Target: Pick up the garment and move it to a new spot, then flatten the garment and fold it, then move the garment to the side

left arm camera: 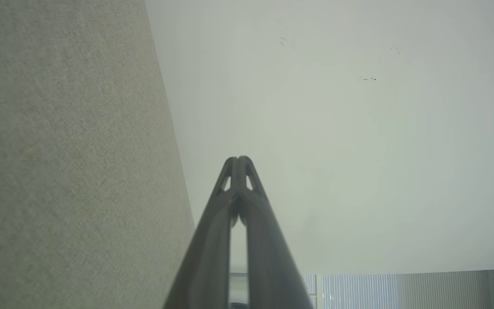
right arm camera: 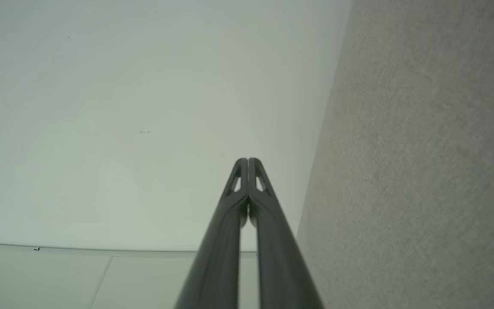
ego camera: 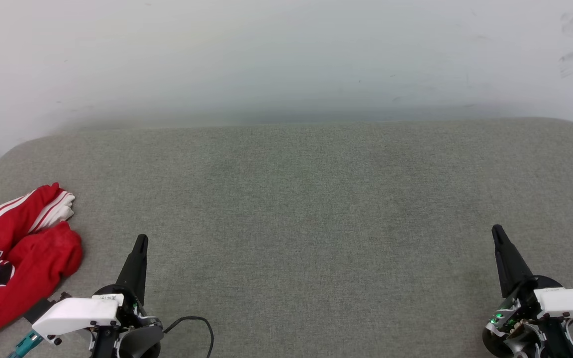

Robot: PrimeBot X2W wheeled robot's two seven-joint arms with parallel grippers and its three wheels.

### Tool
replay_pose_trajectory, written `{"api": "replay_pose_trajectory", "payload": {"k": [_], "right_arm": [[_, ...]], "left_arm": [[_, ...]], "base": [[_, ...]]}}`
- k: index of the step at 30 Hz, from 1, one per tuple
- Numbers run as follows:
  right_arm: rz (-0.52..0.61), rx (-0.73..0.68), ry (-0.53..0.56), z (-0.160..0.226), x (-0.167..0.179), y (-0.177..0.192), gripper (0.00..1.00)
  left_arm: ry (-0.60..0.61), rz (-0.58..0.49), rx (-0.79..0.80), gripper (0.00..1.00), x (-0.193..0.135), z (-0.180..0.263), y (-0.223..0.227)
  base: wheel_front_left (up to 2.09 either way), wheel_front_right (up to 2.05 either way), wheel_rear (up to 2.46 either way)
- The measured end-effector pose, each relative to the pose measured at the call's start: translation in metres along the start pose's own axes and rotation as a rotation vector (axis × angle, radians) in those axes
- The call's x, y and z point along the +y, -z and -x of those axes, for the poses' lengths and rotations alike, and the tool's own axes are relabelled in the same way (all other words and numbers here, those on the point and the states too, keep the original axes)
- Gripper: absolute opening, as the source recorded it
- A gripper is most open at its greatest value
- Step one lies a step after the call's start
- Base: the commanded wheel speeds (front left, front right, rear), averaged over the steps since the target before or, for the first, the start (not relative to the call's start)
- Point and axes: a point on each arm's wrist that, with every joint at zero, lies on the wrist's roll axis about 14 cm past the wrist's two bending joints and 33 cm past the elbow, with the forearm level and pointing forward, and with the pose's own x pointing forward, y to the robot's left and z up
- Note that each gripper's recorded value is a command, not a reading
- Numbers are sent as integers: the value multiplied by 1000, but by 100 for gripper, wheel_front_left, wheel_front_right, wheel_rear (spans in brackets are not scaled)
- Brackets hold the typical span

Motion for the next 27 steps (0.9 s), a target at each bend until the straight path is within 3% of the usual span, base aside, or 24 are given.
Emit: {"api": "replay_pose_trajectory", "payload": {"k": [26,27], "right_arm": [[0,0,0,0,0,0,0],[-1,0,5,1,-2,0,100]], "left_arm": [[0,0,0,0,0,0,0],[-5,0,1,100,2,0,0]], "base": [[0,0,0],[0,0,0]]}}
